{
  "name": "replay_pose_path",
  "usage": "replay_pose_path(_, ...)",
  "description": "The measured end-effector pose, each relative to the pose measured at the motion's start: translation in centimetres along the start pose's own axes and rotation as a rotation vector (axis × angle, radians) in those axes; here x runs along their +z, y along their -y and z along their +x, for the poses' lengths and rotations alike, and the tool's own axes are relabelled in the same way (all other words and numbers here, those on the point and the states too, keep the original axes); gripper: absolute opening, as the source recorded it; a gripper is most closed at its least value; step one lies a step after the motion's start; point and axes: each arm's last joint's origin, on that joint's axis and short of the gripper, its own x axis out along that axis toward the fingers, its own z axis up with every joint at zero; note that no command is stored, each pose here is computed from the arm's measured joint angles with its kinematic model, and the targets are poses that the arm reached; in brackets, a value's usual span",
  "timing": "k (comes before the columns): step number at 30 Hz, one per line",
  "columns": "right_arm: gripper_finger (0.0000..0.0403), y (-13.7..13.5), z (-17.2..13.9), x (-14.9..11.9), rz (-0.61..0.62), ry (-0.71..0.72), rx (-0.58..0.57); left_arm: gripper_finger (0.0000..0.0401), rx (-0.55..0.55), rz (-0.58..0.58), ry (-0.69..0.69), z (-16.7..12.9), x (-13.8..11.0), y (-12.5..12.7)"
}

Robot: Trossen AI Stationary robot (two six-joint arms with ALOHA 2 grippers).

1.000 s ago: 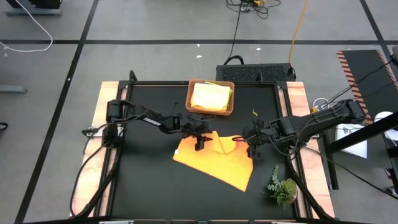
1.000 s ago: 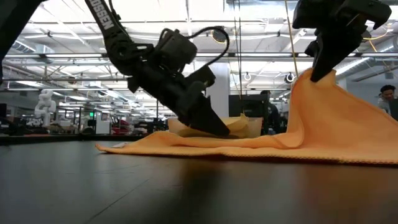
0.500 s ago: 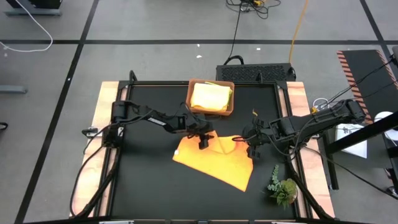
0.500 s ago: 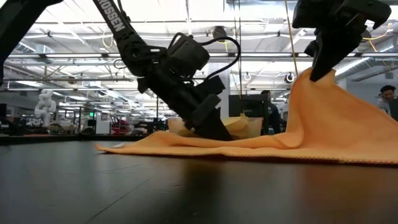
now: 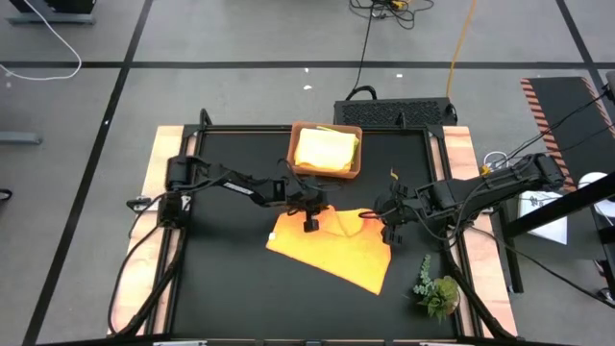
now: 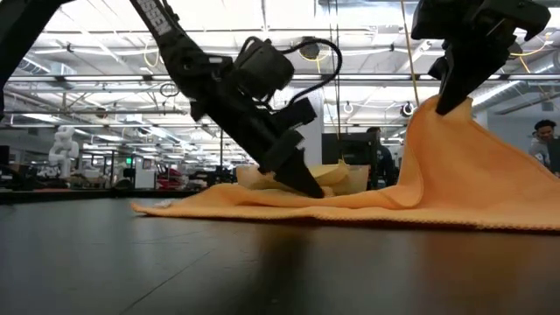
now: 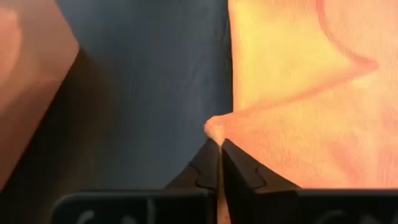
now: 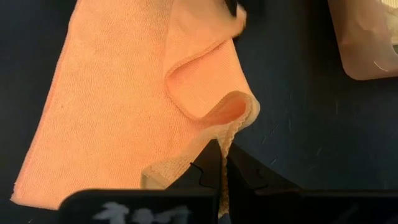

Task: Fold microfiber towels
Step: Fold the orange microfiber towel

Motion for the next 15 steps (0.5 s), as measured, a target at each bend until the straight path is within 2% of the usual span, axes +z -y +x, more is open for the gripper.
replay_pose_path(3,0.0000,0.0,0.0,-0.1,-0.001,-0.006,-0.002,0.0019,0.005,0.003,0.026,-1.3,1.2,0.0)
replay_pose_path(9,0.0000,0.1,0.0,-0.2,-0.002,-0.017,-0.006,0.0006,-0.004,0.047,0.018,-5.0,3.3,1.1)
replay_pose_path(13,0.0000,0.1,0.0,-0.2,0.010,-0.021,-0.004,0.0009,0.089,0.104,0.002,-8.1,4.6,2.5)
replay_pose_path(15,0.0000,-0.2,0.0,-0.1,0.053,-0.020,0.048,0.0005,0.131,0.118,-0.008,-9.7,5.1,3.2)
